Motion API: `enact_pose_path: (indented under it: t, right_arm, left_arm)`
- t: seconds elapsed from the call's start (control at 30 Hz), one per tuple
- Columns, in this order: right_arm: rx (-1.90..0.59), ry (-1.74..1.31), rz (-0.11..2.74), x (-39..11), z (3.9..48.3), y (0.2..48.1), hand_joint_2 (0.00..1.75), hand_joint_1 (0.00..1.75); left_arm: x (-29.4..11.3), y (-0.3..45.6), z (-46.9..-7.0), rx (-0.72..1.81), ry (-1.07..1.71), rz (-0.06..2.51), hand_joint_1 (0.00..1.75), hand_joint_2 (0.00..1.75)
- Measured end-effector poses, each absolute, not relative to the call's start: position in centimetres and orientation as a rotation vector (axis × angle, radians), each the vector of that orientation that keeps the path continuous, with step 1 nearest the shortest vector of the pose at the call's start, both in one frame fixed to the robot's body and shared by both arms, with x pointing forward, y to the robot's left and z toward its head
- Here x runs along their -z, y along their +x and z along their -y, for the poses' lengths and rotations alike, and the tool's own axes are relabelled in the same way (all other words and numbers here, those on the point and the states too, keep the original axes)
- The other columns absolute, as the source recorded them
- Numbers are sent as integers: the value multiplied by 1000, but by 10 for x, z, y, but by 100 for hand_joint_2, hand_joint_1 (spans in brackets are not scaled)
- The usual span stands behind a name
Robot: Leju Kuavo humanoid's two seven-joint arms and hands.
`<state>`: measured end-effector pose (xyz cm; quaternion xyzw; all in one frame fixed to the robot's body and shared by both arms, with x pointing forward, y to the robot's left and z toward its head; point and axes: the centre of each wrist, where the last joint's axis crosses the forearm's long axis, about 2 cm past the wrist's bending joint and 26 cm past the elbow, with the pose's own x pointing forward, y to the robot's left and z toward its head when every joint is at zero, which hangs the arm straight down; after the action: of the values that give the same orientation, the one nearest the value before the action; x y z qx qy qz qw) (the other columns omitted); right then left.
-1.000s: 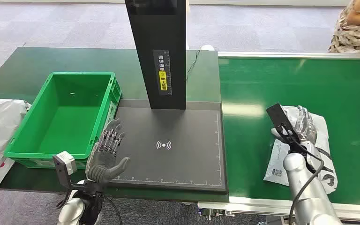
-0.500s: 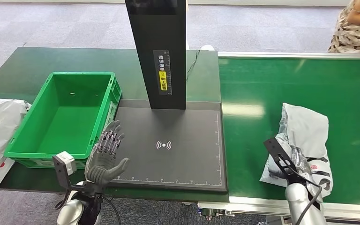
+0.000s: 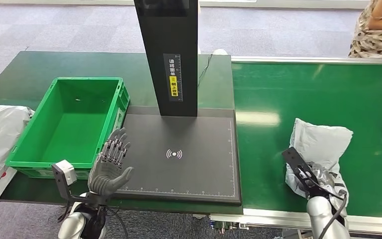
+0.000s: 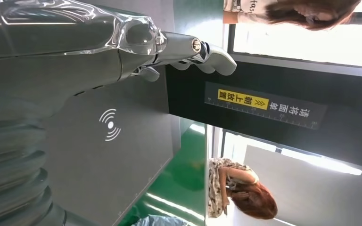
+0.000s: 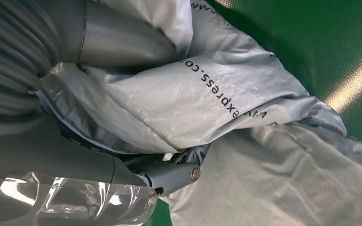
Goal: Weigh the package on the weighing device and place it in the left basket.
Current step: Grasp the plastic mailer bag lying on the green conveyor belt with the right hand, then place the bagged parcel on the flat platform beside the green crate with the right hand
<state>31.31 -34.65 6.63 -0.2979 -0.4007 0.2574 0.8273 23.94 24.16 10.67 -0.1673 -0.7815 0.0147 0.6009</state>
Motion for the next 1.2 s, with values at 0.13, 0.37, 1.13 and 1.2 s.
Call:
enact_pose_path:
  t: [0.13,0.37,1.13,1.2]
  right_arm:
    - [-507,-688,963,-71,344,313,175,175]
    - [-401,-764,1398,-103,330,316,175,175]
    - [-1534,-85,1991,-171,157,334,175,175]
    - [-1636,-27,1905,-163,149,338,175,175]
  left_arm:
    - [-103,232,-243,-53,-361,1801,0,175]
    - [-100,220,-243,-107,-300,1836,0,175]
    - [-123,254,-250,-286,79,2082,0,175]
    - [-122,253,-251,-292,78,2078,0,175]
